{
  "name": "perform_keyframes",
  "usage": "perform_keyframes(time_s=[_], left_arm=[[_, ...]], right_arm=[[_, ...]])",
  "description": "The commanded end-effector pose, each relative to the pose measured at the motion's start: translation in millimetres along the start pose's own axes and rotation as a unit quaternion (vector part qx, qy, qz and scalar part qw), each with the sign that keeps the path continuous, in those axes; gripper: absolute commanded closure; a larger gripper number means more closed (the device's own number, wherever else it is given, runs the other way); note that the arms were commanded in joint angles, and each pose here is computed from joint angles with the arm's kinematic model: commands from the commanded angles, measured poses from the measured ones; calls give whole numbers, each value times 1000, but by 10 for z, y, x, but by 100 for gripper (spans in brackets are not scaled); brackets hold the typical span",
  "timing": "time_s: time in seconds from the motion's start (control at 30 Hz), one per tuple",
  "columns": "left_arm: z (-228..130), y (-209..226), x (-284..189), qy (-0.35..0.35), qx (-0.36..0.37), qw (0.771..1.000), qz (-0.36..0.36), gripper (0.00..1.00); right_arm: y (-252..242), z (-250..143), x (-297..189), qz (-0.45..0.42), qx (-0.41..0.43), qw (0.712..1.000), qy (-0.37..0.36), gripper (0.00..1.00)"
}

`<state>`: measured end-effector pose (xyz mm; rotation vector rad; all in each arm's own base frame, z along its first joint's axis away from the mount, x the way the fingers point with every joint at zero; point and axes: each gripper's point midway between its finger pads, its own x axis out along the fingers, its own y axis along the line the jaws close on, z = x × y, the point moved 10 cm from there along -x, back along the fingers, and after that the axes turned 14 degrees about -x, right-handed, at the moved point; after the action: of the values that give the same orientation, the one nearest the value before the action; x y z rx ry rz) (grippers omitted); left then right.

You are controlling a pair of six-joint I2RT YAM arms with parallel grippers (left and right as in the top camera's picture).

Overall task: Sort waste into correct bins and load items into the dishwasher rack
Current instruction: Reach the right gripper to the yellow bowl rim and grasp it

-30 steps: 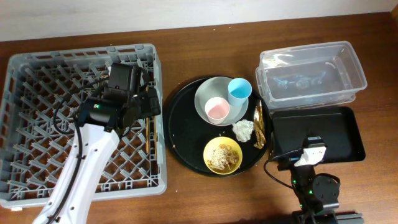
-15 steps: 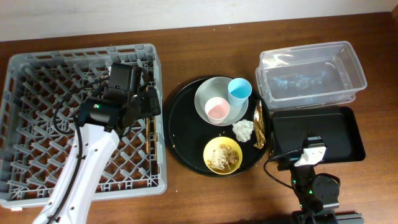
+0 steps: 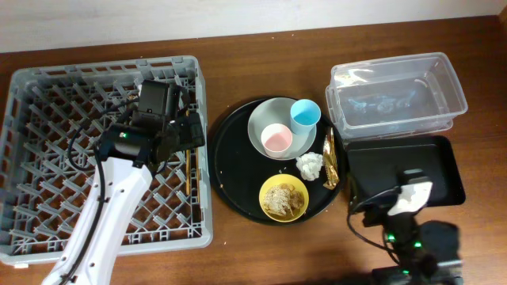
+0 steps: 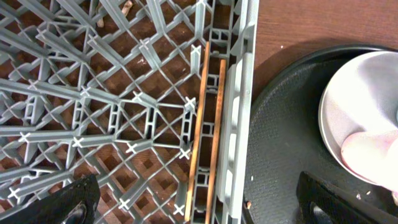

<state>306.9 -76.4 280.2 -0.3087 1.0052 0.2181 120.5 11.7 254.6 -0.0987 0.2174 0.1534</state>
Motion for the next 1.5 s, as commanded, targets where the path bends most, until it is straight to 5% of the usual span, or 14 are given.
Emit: perform_keyframes(time_s=[0.0,0.13,0.3,0.43,0.6,1.1,1.47], left_arm=[[27,-12,-29,-5,-3,1000,-4,1],[26,-13,-29,-4,-3,1000,-5,1],[26,-13,-29,-4,-3,1000,-5,0],[26,-13,-29,-4,-3,1000,-5,1],[26,-13,-29,-4,-3,1000,-5,1],[24,-15,-30,-4,-2,1000,-5,1],[24,-15,-30,-4,-2,1000,-5,1]], right_arm=[[-28,526,-44,26,9,998,61,1],[-94,971,98,40,28,979,198,1],[-97,1214,292,84,31,958,272,1],[-74,1118,344,105,29,944,310,25],[51,1053,253,214,-33,924,315,29],[435,761,398,317,-87,873,360,38],[644,348,605,338,-87,863,366,43]])
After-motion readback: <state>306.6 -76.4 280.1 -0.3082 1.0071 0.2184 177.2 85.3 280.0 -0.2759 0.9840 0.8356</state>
